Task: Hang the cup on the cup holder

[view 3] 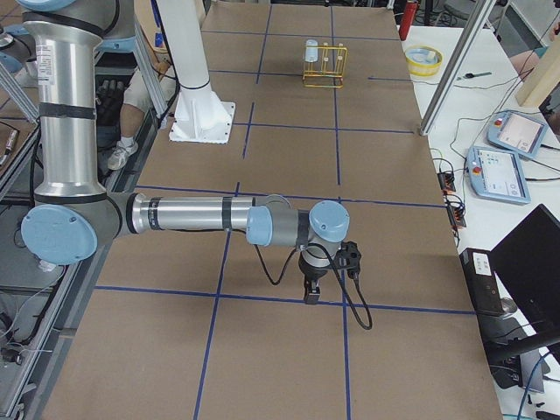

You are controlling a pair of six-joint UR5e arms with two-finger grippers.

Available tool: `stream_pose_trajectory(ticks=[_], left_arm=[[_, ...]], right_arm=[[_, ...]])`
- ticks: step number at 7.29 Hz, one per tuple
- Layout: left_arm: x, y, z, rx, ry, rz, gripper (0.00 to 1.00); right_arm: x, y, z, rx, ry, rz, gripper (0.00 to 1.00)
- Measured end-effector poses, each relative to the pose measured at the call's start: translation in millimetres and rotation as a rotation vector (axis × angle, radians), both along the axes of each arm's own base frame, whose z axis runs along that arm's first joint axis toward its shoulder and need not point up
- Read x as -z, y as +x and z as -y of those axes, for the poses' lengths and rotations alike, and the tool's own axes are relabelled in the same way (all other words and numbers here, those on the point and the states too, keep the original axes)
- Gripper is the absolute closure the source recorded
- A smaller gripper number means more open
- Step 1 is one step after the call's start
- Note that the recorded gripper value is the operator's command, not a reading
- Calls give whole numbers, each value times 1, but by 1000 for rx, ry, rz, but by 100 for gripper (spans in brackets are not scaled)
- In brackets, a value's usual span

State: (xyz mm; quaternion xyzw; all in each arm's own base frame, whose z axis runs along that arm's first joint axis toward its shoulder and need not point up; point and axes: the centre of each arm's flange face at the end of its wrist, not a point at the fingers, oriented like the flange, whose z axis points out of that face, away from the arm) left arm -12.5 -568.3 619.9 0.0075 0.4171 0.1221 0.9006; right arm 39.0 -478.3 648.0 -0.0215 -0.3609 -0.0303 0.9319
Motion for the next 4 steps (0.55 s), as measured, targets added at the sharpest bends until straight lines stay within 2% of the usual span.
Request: stream_pose_trajectory(ticks=[3, 4], left_arm=[[-21, -14, -20, 2, -13, -37, 0], [-22, -23, -22, 36, -37, -32, 0]], right_arm=[[0, 0, 0, 0, 0, 0, 0], [0, 0, 0, 0, 0, 0, 0]])
